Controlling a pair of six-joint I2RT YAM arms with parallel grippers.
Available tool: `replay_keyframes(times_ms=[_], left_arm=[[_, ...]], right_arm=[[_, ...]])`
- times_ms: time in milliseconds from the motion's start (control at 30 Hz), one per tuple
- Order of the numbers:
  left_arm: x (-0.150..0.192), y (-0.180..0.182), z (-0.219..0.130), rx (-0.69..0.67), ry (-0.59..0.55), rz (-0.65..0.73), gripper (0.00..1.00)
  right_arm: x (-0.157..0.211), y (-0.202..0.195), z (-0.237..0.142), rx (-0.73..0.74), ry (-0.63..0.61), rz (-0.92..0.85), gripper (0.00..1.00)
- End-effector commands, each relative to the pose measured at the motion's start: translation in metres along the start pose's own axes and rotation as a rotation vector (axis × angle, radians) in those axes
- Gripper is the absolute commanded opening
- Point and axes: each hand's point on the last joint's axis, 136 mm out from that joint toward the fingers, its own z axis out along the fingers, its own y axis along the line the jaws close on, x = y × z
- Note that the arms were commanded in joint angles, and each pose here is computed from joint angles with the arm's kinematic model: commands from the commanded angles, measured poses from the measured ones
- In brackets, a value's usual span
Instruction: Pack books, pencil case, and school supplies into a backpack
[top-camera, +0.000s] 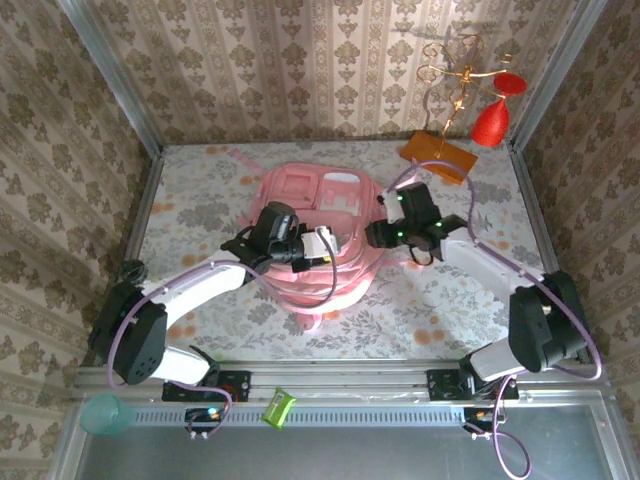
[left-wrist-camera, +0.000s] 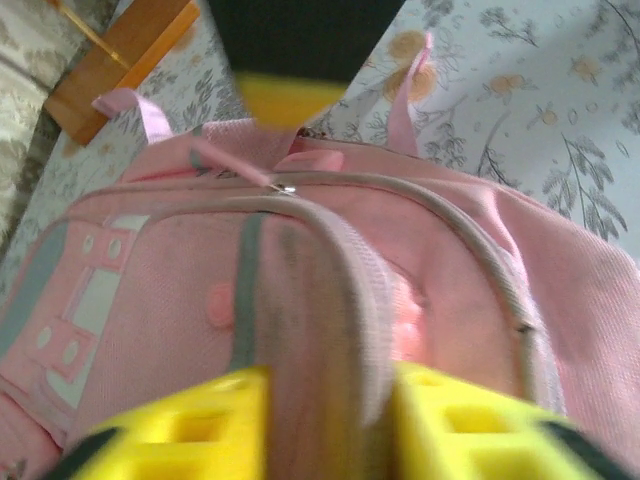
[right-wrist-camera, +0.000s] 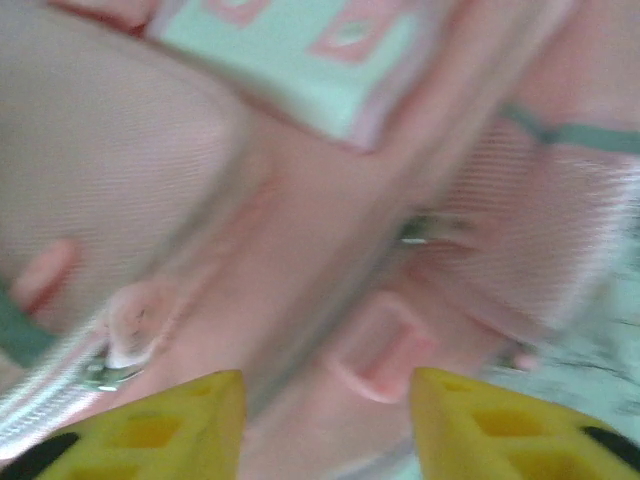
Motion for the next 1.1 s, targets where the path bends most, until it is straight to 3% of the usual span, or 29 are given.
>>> replay_keyframes(times_ms=[0, 33, 133, 233, 333, 500, 567, 667, 733, 833, 1067], left_arm=[[-0.021, 0.009, -0.007, -0.026, -0.094, -0.112, 0.70], [-0.031, 0.012, -0.015, -0.026, -0.146, -0.143, 0.80], [-0.036, 0.040, -0.042, -0.138, -0.235, -0.292, 0.86], [0.003, 0.090, -0.084, -0.446, -0.215, -0.506, 0.89], [0.082, 0.123, -0.142, -0.823, -0.036, -0.684, 0.97], [0.183, 0.125, -0.201, -1.101, 0.177, -0.826, 1.00], [0.208, 0.124, -0.204, -1.140, 0.202, -0.832, 1.00], [0.222, 0.124, -0.191, -1.116, 0.133, -0.778, 1.00], [0.236, 0.124, -0.184, -1.096, 0.120, -0.824, 1.00], [0.251, 0.125, -0.173, -1.061, 0.114, -0.855, 1.00], [0.257, 0.131, -0.169, -1.053, 0.139, -0.894, 1.00]], right_arm=[[-0.004, -0.029, -0.038, 0.173, -0.080, 0.026, 0.56], [-0.007, -0.042, -0.047, 0.247, -0.115, 0.042, 0.62], [-0.015, -0.095, -0.074, 0.540, -0.227, 0.090, 0.81], [-0.019, -0.140, -0.095, 0.805, -0.360, 0.121, 1.00], [-0.015, -0.169, -0.095, 0.929, -0.425, 0.093, 1.00], [0.006, -0.182, -0.061, 0.886, -0.425, 0.028, 1.00], [0.009, -0.181, -0.057, 0.841, -0.494, 0.006, 1.00], [0.007, -0.177, -0.056, 0.783, -0.559, 0.001, 1.00], [0.005, -0.177, -0.054, 0.717, -0.584, 0.029, 1.00], [0.012, -0.186, -0.037, 0.670, -0.593, 0.045, 1.00], [0.014, -0.192, -0.036, 0.655, -0.570, 0.083, 1.00]])
